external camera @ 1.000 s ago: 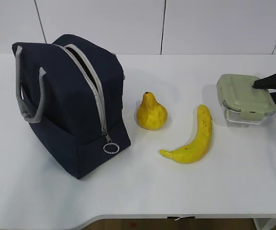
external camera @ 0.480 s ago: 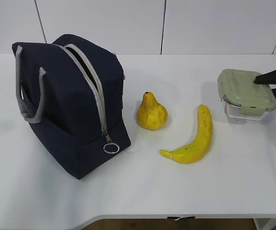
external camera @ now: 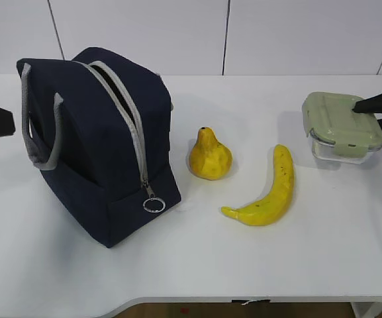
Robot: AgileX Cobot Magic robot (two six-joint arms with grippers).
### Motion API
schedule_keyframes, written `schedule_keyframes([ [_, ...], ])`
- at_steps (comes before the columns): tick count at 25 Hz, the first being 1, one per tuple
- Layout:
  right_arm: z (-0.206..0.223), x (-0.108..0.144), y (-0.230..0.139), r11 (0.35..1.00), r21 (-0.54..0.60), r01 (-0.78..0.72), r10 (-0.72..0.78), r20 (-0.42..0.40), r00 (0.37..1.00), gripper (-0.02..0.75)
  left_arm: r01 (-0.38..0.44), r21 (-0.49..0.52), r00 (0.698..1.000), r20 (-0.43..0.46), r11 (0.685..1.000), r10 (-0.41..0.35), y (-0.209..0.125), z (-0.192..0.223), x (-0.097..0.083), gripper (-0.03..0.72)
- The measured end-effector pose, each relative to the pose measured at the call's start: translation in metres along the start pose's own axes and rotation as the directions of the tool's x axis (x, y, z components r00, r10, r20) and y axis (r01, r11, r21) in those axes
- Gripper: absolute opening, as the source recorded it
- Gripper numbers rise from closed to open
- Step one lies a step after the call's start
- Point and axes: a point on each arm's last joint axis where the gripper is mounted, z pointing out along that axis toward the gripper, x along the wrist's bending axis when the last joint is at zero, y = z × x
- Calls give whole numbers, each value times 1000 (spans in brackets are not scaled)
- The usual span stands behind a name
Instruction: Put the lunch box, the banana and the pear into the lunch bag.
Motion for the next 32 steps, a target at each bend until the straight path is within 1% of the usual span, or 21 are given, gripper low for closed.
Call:
schedule_keyframes([
  [1, 0, 0, 0, 1000, 0, 0, 0, 0, 1000, 358, 10, 1, 1000, 8, 1000, -10, 3, 5, 1, 510],
  [5, 0, 0, 0, 1000, 0, 0, 0, 0, 1000, 358, 3, 11, 1000, 22, 1000, -4, 18, 21, 3, 510],
  [7, 0, 0, 0, 1000, 0, 0, 0, 0, 1000, 358, -10, 9, 1000, 22, 1000, 10, 28, 27, 2, 510],
  [14, 0, 0, 0, 1000, 3, 1, -1, 3, 1000, 358, -19, 24, 1000, 22, 1000, 19, 60, 53, -2, 510],
  [20, 0, -1, -1, 1000, 10, 5, -5, 8, 1000, 357, -40, 62, 999, 24, 997, 39, 65, 85, -9, 510],
  [25, 0, -1, -1, 1000, 11, 6, -6, 9, 1000, 357, -31, 101, 999, 18, 994, 29, 60, 100, -7, 509],
  [28, 0, -1, -1, 1000, 11, 6, -6, 9, 1000, 357, -33, 109, 999, 23, 994, 31, 59, 101, -8, 479],
  [32, 0, 0, -1, 1000, 8, 7, -7, 8, 1000, 357, -37, 114, 999, 32, 993, 34, 60, 101, -10, 384],
])
